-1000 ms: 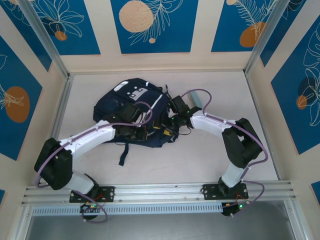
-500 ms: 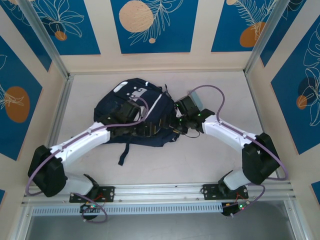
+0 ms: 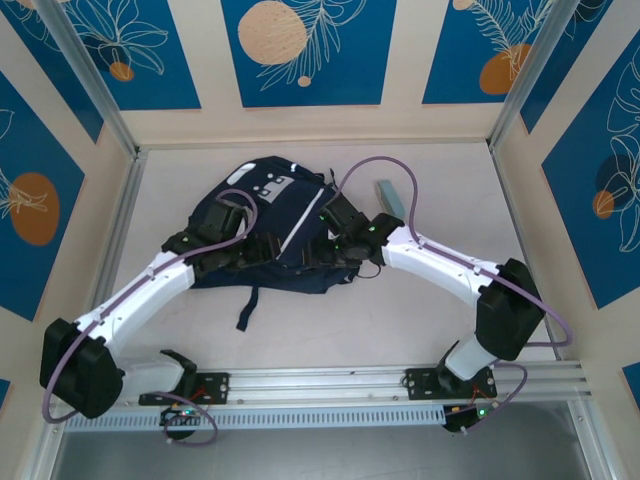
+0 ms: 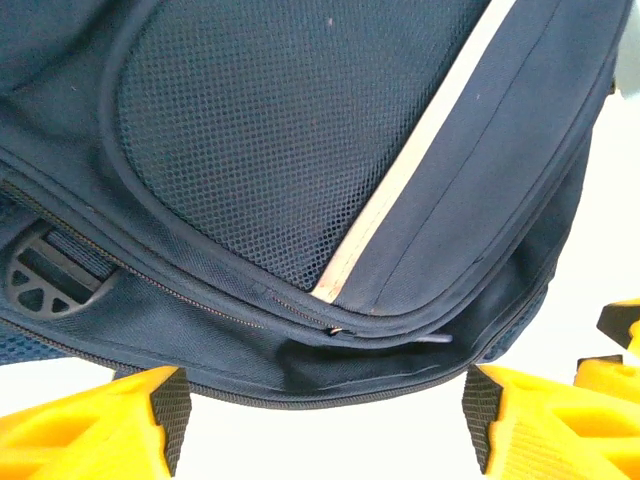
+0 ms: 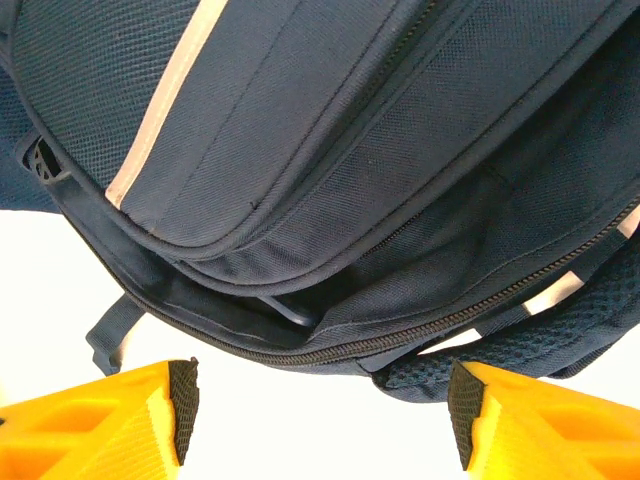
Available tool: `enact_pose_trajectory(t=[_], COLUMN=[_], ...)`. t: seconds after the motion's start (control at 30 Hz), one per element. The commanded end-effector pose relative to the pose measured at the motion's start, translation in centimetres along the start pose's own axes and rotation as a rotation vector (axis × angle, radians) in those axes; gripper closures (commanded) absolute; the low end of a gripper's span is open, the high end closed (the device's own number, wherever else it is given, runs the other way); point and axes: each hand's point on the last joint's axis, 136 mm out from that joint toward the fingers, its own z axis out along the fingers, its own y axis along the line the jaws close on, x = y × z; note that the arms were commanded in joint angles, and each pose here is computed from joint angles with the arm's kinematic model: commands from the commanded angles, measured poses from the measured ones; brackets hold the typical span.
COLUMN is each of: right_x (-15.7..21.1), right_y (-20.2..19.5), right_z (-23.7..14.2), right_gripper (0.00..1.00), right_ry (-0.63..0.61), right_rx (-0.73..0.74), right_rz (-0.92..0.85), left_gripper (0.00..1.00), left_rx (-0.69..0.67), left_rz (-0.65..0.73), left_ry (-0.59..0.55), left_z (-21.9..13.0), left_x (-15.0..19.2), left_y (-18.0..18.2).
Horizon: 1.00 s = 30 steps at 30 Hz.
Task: Pack the student bag
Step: Zip the student bag at the center of the table.
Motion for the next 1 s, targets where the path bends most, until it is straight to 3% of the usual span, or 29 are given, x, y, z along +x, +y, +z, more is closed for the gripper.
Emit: enact_pose_trajectory(t=[0.0, 0.23, 0.43, 0.83, 0.97], right_x=[-0.4, -0.1, 0.6, 1.3, 1.4], right_y=[-0.5, -3.9, -8.1, -11.0, -11.1], right_z=[-0.3, -1.3, -2.0, -2.9, -2.8], right_gripper=[0.31, 0.27, 0.24, 0.24, 0.25], right_ry=[-0.016, -0.032, -0.055, -0.081, -0.078], right_rx=[0.017, -0.008, -0.019, -0.022, -0.023], right_rz=[0.049, 0.220, 0.403, 0.503, 0.499], left_gripper=[0.34, 0.37, 0.40, 0.48, 0.61], left_rx=[0.033, -0.290, -0.387, -0.499, -0.550], left_rz=[0.057, 0.481, 0.680, 0.777, 0.781], left_ry=[0.023, 0.058, 0.105, 0.195, 0.206], left_z=[0.8, 1.6, 3.8, 8.4, 9.2], left_x=[-0.1, -0.5, -0.2, -0.6, -1.0], left_y=[-1.7, -1.9, -4.1, -5.8, -5.4])
